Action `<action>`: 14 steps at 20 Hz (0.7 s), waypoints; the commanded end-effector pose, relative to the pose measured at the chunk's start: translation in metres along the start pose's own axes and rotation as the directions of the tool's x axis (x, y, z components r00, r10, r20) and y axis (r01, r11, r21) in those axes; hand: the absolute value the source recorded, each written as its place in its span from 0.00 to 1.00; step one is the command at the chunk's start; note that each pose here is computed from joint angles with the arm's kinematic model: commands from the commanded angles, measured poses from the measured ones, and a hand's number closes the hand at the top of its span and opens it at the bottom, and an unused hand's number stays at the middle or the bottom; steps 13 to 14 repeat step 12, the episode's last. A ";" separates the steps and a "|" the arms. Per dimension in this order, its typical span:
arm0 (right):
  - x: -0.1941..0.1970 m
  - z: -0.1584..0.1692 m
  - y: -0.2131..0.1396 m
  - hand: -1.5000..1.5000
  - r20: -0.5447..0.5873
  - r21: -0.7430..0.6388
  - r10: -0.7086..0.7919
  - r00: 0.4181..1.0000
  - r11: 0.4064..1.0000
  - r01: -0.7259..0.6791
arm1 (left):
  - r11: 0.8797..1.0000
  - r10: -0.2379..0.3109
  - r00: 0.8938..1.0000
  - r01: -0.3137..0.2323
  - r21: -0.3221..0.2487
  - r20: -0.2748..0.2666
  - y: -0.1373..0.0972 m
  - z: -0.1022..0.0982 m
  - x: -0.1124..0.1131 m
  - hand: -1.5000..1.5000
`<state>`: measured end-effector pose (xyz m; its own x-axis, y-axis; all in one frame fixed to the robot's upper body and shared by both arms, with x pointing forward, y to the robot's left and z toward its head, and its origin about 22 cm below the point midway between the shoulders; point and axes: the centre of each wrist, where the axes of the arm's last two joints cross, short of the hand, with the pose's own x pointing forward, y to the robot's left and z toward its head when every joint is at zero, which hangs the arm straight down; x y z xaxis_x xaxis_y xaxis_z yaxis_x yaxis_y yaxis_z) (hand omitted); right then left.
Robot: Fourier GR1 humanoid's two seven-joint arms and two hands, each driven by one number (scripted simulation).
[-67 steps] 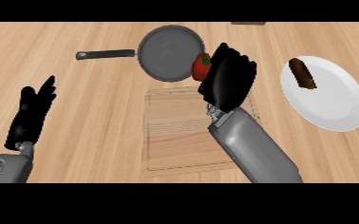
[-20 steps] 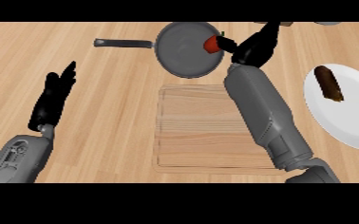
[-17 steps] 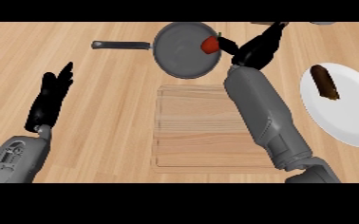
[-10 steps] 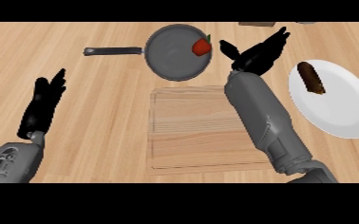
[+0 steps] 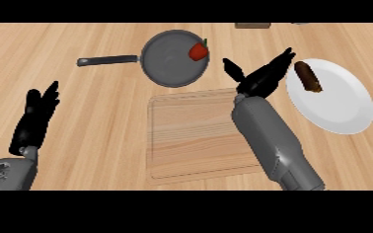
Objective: Pick the bell pepper from the cutting board and place it in the pan
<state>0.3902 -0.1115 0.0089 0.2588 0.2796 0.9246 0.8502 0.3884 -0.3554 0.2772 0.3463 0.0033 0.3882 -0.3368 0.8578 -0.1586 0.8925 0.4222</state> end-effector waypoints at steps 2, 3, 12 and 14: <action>-0.027 0.024 -0.018 0.00 -0.031 0.034 -0.064 0.997 0.997 0.065 | 0.999 -0.009 1.000 0.009 0.031 -0.020 0.013 0.003 -0.005 0.50; -0.038 0.030 -0.025 0.00 -0.037 0.057 -0.043 0.998 0.997 0.045 | 0.999 0.000 1.000 0.002 0.045 -0.028 0.012 0.005 -0.020 0.50; -0.076 0.070 -0.079 0.00 -0.004 0.145 -0.037 0.999 0.989 0.038 | 0.997 0.015 0.998 -0.010 0.075 -0.064 0.023 0.013 -0.028 0.50; -0.076 0.070 -0.079 0.00 -0.004 0.145 -0.037 0.999 0.989 0.038 | 0.997 0.015 0.998 -0.010 0.075 -0.064 0.023 0.013 -0.028 0.50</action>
